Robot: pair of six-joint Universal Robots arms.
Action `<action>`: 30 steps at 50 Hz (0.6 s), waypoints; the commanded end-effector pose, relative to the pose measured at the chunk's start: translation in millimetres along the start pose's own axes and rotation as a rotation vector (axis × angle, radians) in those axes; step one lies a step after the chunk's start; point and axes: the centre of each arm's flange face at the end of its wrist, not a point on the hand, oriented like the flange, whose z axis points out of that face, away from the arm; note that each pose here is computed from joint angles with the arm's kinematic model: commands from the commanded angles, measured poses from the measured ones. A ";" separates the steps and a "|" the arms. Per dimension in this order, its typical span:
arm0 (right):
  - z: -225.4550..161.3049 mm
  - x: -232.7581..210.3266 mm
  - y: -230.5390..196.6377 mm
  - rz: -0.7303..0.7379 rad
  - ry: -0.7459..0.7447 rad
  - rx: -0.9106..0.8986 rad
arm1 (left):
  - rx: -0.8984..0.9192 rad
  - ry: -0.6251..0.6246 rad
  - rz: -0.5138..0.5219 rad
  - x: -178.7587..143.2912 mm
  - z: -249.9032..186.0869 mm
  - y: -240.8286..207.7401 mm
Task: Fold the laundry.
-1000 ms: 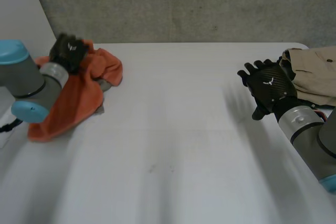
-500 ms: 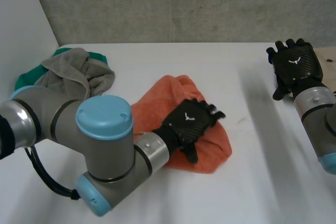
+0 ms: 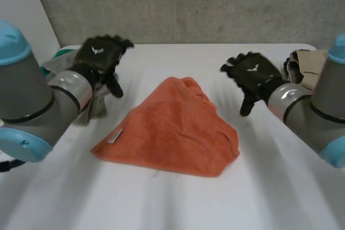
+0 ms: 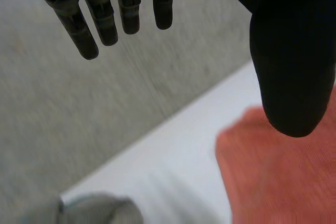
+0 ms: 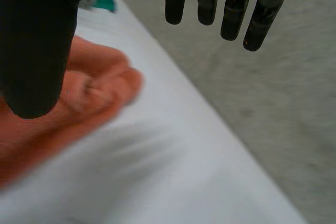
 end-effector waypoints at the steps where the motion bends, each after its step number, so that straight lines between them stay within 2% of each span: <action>1: 13.8 -25.5 -8.7 0.127 -0.096 -0.034 | -0.172 0.011 0.040 9.3 4.1 43.4; 5: 28.9 -28.8 2.7 0.205 -0.108 -0.064 | -0.222 -0.025 0.042 16.4 -4.0 53.1; 10: 44.9 -53.2 15.9 0.276 -0.174 -0.133 | -0.239 -0.036 0.044 22.0 -16.4 54.4; 17: 50.4 -69.0 34.3 0.278 -0.189 -0.208 | -0.179 -0.047 0.046 20.9 -28.4 39.1; 24: 18.0 -80.5 15.2 0.230 -0.227 -0.135 | -0.090 -0.070 0.047 16.1 -35.8 16.7; 27: -8.8 -82.9 -1.9 0.164 -0.259 -0.048 | -0.057 -0.079 0.048 14.0 -38.0 7.1; 30: -40.8 -96.3 -3.6 0.086 -0.357 -0.025 | -0.026 -0.088 0.048 11.8 -38.9 0.0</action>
